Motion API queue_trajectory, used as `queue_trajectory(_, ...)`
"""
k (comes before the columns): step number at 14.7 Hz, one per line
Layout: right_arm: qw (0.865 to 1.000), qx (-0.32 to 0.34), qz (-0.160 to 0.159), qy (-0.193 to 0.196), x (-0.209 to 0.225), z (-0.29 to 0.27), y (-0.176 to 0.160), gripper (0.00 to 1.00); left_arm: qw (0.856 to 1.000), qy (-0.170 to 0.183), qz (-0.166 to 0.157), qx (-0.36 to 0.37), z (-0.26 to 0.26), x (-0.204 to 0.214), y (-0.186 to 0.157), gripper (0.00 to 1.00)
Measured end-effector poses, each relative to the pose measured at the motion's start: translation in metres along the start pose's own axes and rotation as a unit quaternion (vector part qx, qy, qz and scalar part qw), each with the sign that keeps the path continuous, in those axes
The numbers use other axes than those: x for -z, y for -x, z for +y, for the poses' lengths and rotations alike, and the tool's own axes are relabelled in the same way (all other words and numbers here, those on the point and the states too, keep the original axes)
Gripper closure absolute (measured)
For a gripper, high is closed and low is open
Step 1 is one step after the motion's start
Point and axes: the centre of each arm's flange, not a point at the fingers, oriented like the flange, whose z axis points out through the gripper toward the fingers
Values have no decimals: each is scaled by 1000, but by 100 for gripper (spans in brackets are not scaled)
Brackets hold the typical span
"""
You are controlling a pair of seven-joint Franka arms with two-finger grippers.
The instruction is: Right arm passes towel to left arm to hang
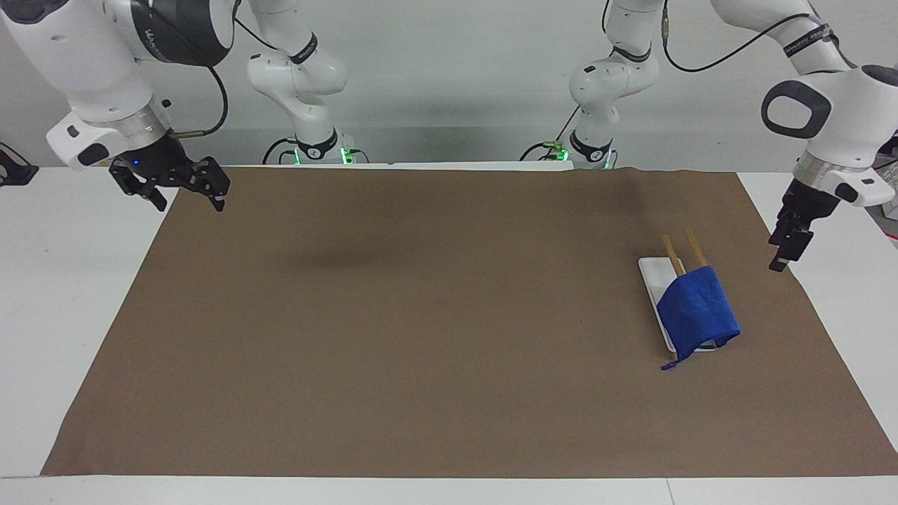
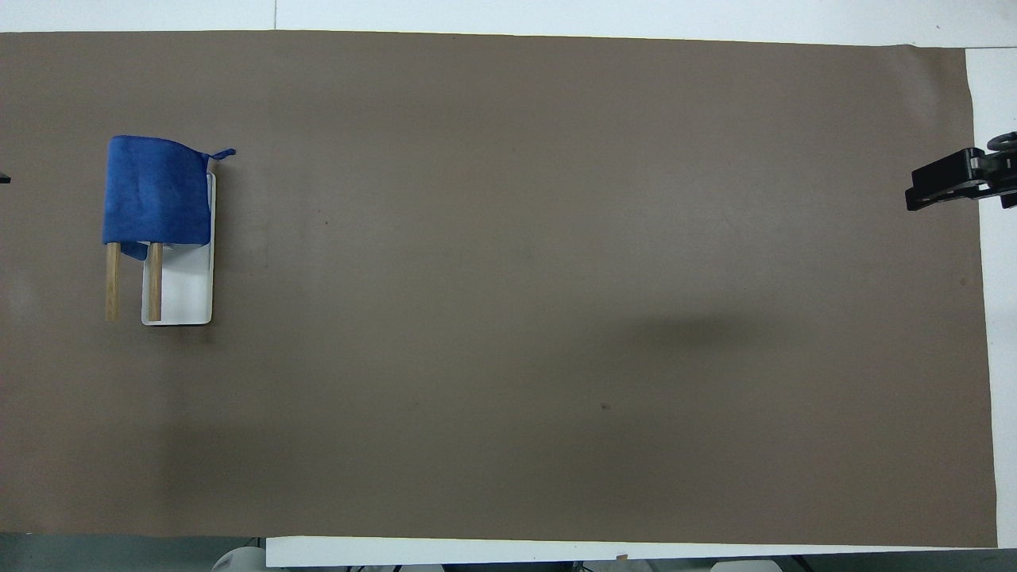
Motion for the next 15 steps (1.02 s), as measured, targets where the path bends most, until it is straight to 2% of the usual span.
queue_trajectory(3, 1000, 0, 3, 0, 3, 1, 2, 0, 997, -38, -19, -58, 28, 31, 16, 0)
queue_trajectory(5, 1000, 2, 11, 0, 12, 2, 7, 0, 987, -68, -41, -142, 58, 45, 48, 0)
queue_trajectory(7, 1000, 3, 14, -1, 20, 2, 16, 0, 966, -90, -73, -232, 83, 67, 82, 0)
queue_trajectory(9, 1000, 2, 10, -2, 21, 2, 22, 0, 934, -110, -119, -319, 90, 92, 105, 0)
queue_trajectory(11, 1000, 1, 6, -2, 18, 3, 24, 0, 904, -125, -159, -377, 93, 113, 126, 0)
queue_trajectory(13, 1000, -2, 4, -3, 16, 7, 24, 0, 891, -130, -173, -400, 98, 123, 140, 0)
queue_trajectory(15, 1000, -2, 3, -3, 15, 7, 24, 0, 887, -125, -177, -408, 101, 124, 144, 0)
